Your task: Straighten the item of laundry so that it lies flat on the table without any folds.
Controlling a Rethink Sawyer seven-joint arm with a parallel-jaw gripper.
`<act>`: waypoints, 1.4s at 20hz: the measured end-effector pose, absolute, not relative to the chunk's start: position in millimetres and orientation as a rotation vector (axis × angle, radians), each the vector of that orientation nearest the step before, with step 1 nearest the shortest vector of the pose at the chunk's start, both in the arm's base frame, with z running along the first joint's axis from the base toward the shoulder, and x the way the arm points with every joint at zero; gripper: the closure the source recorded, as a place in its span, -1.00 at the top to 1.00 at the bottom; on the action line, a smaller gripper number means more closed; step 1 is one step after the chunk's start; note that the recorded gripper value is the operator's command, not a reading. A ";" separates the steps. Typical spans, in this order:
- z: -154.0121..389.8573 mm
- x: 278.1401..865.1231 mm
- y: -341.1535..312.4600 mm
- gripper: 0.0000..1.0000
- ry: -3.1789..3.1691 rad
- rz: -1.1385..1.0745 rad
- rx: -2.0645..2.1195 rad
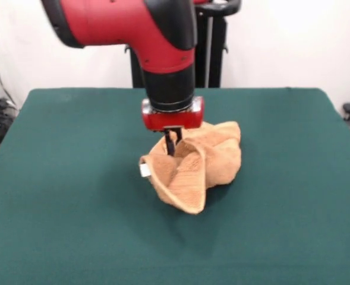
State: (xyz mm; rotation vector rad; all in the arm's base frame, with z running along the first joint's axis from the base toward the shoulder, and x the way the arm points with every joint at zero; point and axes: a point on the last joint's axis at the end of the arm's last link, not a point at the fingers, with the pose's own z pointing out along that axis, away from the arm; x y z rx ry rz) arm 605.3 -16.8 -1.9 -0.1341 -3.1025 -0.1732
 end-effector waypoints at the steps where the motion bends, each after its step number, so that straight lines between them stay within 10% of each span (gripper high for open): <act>1: -1.9 607.6 -21.8 -1.00 -3.100 -0.183 -0.148; 28: -3.6 625.6 67.5 -1.00 -2.965 -0.279 -0.025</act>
